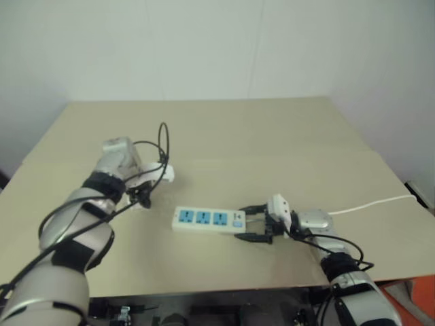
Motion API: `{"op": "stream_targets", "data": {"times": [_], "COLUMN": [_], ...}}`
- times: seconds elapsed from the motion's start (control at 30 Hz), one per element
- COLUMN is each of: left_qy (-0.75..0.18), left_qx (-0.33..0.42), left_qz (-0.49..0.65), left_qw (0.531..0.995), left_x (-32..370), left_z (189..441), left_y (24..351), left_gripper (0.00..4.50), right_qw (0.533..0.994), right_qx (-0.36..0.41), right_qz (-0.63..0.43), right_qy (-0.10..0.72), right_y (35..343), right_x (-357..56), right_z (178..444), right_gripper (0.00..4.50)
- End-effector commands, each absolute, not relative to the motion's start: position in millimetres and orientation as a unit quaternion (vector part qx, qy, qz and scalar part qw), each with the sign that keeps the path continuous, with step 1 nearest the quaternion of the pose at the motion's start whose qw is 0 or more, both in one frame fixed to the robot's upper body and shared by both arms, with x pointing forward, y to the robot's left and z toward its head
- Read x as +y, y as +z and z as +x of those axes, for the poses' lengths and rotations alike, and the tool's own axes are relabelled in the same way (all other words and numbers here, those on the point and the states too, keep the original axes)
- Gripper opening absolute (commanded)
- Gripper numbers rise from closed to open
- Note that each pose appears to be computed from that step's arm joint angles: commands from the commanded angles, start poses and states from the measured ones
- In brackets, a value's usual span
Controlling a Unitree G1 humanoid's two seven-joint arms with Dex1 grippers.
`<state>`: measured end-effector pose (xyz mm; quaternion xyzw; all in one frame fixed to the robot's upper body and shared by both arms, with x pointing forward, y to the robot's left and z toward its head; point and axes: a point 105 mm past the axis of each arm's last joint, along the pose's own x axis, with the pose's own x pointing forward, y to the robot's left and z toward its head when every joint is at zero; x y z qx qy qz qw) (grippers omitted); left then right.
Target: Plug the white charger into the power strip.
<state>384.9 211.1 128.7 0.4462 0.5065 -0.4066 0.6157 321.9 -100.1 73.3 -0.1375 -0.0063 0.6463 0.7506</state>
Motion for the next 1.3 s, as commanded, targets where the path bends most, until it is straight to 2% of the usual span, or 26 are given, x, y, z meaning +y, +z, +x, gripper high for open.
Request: {"op": "stream_targets", "data": {"times": [0.03,0.23,0.5,0.67,0.83,0.93,1.1,1.23,1.3], "left_qy": [-0.401,-0.411,-0.444,-0.527,-0.546,-0.536,-0.578,-0.594,-0.621], "left_qx": [0.496,0.461,0.376,0.234,0.091,0.028,-0.043,-0.017,-0.018], "left_qz": [0.457,0.445,0.400,0.255,0.124,0.119,0.019,0.007,0.006], "left_qw": [0.620,0.648,0.708,0.776,0.824,0.835,0.815,0.804,0.783], "left_x": [212,198,185,179,183,184,168,157,151], "left_z": [388,392,382,365,357,353,338,332,323], "left_y": [138,156,212,249,269,272,271,247,233], "left_gripper": [1.01,1.01,1.01,1.01,1.01,1.01,1.01,1.01,1.01], "right_qw": [0.762,0.763,0.761,0.740,0.724,0.724,0.723,0.717,0.716], "right_qx": [0.044,0.044,0.045,0.038,0.036,0.038,0.032,0.032,0.032], "right_qz": [-0.144,-0.145,-0.145,-0.139,-0.143,-0.141,-0.134,-0.137,-0.140], "right_qy": [0.629,0.629,0.631,0.657,0.674,0.675,0.677,0.682,0.683], "right_y": [55,56,57,60,64,64,63,60,58], "right_x": [-109,-109,-111,-111,-109,-107,-103,-101,-99], "right_z": [324,325,324,318,319,323,326,325,324], "right_gripper": [3.40,3.40,3.40,3.40,3.40,3.40,3.40,3.40,3.40]}}
